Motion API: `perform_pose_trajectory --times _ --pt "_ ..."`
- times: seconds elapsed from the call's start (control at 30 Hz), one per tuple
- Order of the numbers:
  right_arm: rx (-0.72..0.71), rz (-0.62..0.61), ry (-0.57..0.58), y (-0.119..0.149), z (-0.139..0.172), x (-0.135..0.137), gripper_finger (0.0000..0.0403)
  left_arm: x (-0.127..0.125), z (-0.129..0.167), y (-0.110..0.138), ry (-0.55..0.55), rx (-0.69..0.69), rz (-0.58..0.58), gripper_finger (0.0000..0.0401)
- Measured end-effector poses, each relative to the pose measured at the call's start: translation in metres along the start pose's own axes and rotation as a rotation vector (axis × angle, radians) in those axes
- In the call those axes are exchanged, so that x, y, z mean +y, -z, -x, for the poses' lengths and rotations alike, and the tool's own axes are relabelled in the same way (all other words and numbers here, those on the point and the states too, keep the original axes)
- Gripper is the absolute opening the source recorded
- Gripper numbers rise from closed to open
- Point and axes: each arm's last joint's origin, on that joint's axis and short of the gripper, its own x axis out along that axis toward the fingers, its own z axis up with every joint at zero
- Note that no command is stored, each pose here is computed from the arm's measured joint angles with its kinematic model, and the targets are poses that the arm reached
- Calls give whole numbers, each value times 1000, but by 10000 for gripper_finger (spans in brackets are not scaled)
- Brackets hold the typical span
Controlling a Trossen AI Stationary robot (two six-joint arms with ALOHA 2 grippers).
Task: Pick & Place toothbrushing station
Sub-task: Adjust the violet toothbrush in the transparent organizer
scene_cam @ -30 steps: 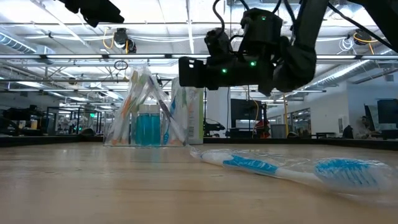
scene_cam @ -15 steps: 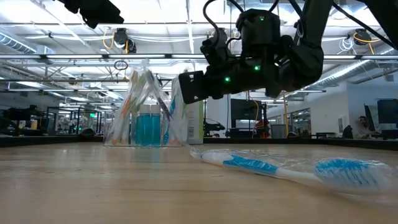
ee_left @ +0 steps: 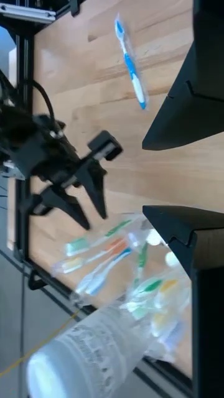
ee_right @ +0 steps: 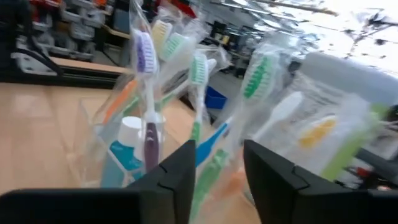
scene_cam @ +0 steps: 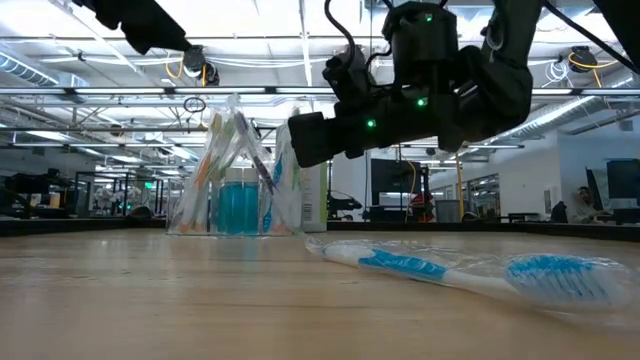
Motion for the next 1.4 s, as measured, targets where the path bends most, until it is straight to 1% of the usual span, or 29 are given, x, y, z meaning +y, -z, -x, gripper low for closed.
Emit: perform_pose_trajectory --times 0.13,0.2,0.33,0.43,0.5,0.6,0.67,0.73,0.83,0.9,0.93,0.97,1.03,1.13,1.23,1.33,1.4 --pt "18 83 53 -4 14 10 157 0 0 2 -2 21 36 161" --pt "14 120 35 -6 22 17 165 0 0 4 -4 36 46 161" --pt "-7 133 -22 -10 37 30 166 0 -2 8 -7 57 57 161" --pt "-24 150 -34 -13 42 34 156 -1 -9 20 -10 89 50 161" --pt "-45 129 -28 -16 43 33 142 -2 -18 32 -15 115 49 161" --pt "-50 124 -26 -17 43 33 113 -5 -37 50 -37 102 71 161" --pt "-47 128 -26 -17 42 33 87 -6 -47 58 -51 78 101 156" --pt "-50 125 -26 -17 42 32 56 -7 -56 62 -90 52 124 138" --pt "-49 139 -27 -17 43 33 12 -6 -68 67 -179 67 170 85" --pt "-51 152 -28 -17 43 33 7 -6 -74 67 -193 67 156 37" --pt "-50 151 -26 -17 43 33 11 -7 -77 67 -192 66 138 19" --pt "-50 152 -27 -17 43 33 13 -7 -81 67 -192 58 136 11" --pt "-50 152 -28 -17 43 33 13 -6 -89 67 -228 41 143 13" --pt "-50 152 -28 -17 43 33 3 -1 -99 68 -321 34 155 10" --pt "-51 154 -28 -17 43 33 3 5 -106 65 -347 27 195 4" --pt "-50 153 -28 -17 43 33 2 9 -108 57 -369 13 204 6" --pt "-51 154 -28 -17 43 33 1 9 -110 51 -346 4 207 3"
